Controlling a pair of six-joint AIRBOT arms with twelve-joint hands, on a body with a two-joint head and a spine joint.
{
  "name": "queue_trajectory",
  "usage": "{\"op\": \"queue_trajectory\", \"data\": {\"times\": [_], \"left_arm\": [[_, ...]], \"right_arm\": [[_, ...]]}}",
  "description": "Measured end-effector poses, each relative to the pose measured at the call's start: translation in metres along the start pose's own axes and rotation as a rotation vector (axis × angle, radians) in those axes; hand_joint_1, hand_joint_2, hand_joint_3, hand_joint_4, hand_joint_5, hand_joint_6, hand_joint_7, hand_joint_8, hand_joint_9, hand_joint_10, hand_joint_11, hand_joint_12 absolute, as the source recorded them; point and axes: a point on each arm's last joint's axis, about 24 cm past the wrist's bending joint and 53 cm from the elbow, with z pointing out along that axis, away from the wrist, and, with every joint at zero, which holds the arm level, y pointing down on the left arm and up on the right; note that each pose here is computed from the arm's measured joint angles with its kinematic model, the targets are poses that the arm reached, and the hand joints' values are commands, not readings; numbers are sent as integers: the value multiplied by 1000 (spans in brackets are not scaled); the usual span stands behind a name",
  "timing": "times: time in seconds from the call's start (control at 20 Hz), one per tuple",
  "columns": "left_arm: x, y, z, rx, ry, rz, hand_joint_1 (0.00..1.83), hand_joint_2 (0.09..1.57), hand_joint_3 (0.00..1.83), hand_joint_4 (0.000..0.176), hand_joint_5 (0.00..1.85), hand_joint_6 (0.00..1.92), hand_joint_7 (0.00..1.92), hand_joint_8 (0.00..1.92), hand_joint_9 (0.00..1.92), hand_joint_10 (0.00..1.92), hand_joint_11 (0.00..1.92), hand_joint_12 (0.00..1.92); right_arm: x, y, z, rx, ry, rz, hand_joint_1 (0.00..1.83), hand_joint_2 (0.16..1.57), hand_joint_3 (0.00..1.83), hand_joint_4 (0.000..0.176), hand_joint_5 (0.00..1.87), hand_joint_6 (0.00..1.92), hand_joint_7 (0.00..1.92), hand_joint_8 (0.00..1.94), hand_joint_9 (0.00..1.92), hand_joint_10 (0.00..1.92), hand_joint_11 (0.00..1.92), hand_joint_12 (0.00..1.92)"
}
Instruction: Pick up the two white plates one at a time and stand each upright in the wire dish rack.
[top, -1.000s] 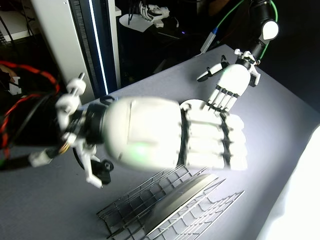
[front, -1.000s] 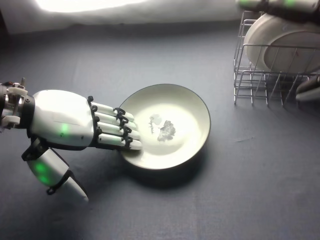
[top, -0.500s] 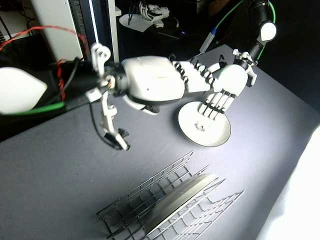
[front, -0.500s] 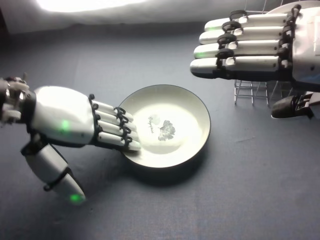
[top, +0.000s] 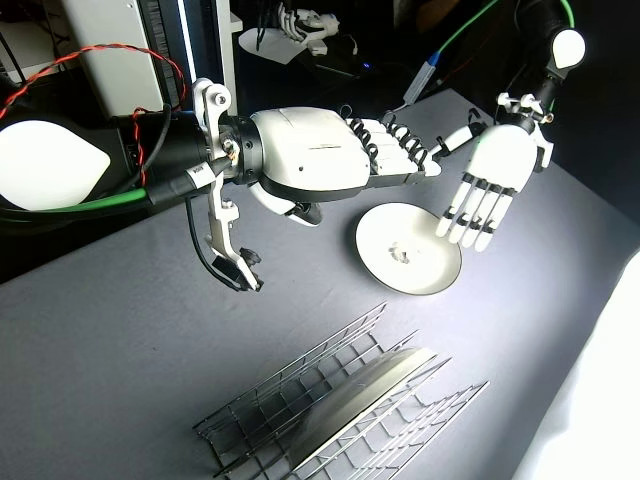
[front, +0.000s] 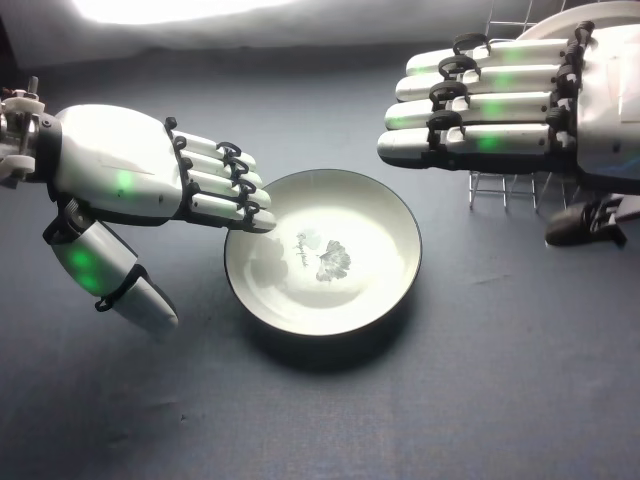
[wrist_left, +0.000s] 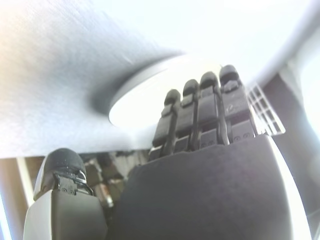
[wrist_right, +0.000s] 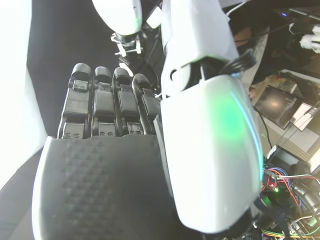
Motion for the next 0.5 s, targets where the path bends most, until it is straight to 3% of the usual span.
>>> {"op": "queue_trajectory", "data": {"times": [0.5], "left_arm": [[13, 5, 8, -14, 22, -16, 0, 1002, 0, 0, 13, 1, 6, 0, 0, 0, 0, 0]], "right_arm": [[8, -5, -3, 17, 18, 8, 1298, 885, 0, 0, 0, 0, 0, 0, 0, 0, 0, 0]]}}
